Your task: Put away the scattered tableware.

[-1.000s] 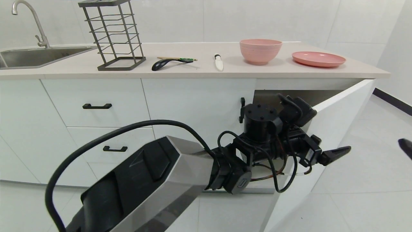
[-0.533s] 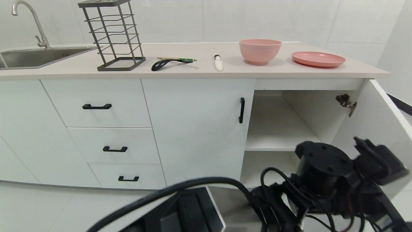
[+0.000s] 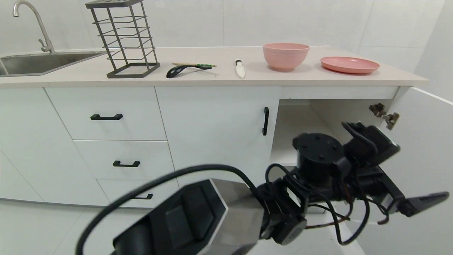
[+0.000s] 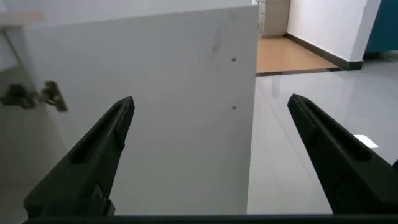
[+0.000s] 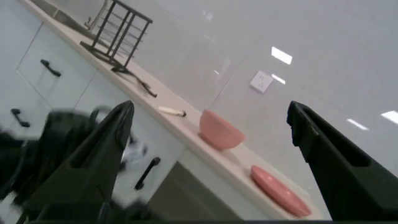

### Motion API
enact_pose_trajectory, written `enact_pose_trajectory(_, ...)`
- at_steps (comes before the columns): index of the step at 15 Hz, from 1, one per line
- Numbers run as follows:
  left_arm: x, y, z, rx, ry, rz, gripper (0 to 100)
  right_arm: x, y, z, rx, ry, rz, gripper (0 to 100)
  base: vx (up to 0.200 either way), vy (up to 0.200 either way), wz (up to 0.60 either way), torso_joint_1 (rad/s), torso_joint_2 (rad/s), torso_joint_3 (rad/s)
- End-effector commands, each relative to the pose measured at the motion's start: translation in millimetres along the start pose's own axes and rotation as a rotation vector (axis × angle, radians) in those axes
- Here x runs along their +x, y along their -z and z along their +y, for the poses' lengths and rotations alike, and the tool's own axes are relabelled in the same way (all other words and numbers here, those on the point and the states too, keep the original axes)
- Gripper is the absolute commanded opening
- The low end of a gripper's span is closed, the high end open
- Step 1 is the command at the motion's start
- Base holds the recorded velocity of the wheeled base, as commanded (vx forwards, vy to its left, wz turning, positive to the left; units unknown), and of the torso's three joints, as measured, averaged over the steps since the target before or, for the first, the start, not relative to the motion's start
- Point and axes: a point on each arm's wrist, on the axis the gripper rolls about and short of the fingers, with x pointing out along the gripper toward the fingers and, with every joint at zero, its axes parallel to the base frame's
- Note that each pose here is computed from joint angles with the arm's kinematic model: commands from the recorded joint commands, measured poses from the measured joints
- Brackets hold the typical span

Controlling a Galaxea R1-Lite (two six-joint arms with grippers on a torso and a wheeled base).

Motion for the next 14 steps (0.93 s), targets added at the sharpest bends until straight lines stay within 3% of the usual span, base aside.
enact_pose_trajectory(1,-77,-88.6,38.8,0.065,-0.152,-0.023,100,-7,9,12,0.051,-0.029,0.023,100,0.000,0.000,0.00,0.000,0.00,0.000)
enact_pose_trajectory(3,-143,-120.5,29.9,0.091,-0.233,-0.023,100,-12,16,21,0.088,-0.048,0.046,100,0.000,0.000,0.00,0.000,0.00,0.000)
enact_pose_trajectory(5,-206,-134.7,10.6,0.118,-0.317,-0.023,100,-21,27,34,0.143,-0.070,0.092,100,0.000,0.000,0.00,0.000,0.00,0.000)
enact_pose_trajectory(8,-290,-151.4,-38.4,0.147,-0.433,-0.022,100,-30,34,45,0.211,-0.097,0.145,100,0.000,0.000,0.00,0.000,0.00,0.000)
enact_pose_trajectory(10,-330,-178.6,-72.7,0.211,-0.489,-0.069,100,-36,35,52,0.254,-0.108,0.190,100,0.000,0.000,0.00,0.000,0.00,0.000)
enact_pose_trajectory(11,-345,-184.7,-86.6,0.233,-0.515,-0.080,100,-41,35,55,0.274,-0.109,0.213,100,0.000,0.000,0.00,0.000,0.00,0.000)
enact_pose_trajectory(12,-372,-188.5,-110.6,0.272,-0.584,-0.079,100,-51,33,63,0.301,-0.106,0.250,100,0.000,0.000,0.00,0.000,0.00,0.000)
enact_pose_trajectory(14,-397,-190.6,-134.7,0.312,-0.675,-0.077,100,-63,28,72,0.304,-0.089,0.271,100,0.000,0.000,0.00,0.000,0.00,0.000)
